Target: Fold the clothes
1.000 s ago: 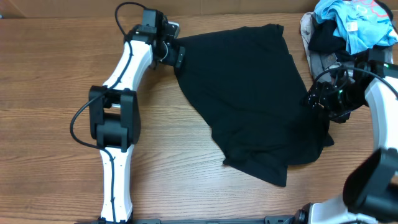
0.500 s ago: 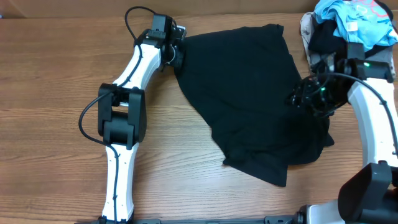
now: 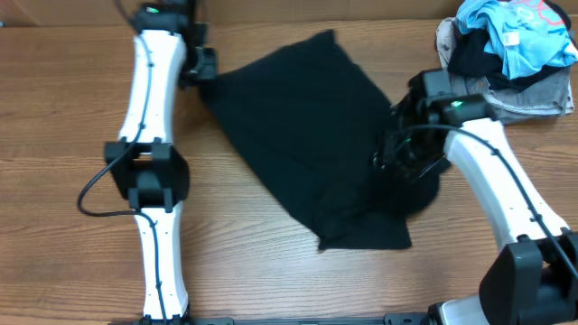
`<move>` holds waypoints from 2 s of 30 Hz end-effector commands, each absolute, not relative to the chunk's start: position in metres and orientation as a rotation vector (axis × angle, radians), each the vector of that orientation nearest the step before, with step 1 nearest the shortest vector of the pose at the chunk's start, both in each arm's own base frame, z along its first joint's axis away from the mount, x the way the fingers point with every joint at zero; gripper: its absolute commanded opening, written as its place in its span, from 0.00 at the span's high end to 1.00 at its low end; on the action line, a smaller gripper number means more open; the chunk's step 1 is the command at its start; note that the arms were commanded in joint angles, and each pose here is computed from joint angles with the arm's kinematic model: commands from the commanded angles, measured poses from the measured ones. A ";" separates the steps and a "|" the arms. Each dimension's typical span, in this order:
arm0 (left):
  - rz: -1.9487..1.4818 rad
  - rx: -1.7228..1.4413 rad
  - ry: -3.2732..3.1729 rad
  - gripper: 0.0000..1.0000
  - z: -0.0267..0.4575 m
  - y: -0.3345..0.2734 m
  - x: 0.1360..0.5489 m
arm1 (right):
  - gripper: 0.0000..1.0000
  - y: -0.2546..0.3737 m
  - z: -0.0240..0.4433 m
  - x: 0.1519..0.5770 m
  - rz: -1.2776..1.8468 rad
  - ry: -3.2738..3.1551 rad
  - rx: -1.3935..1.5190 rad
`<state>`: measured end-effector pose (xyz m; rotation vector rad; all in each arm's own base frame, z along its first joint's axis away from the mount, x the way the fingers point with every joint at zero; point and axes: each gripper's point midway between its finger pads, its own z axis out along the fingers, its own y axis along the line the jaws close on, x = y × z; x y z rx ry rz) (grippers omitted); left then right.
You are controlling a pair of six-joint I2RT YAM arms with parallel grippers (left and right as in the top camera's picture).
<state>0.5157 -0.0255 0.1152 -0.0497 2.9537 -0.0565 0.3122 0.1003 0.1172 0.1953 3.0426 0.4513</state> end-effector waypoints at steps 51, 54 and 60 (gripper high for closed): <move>-0.080 -0.112 2.452 0.96 0.374 0.001 0.427 | 0.96 0.068 0.242 0.232 0.393 2.906 0.187; -0.082 -0.109 2.416 0.96 0.389 0.001 0.417 | 0.96 0.065 0.258 0.219 0.402 2.841 0.205; -0.085 -0.108 2.407 0.96 0.394 0.000 0.413 | 0.96 0.055 0.259 0.210 0.325 2.842 0.217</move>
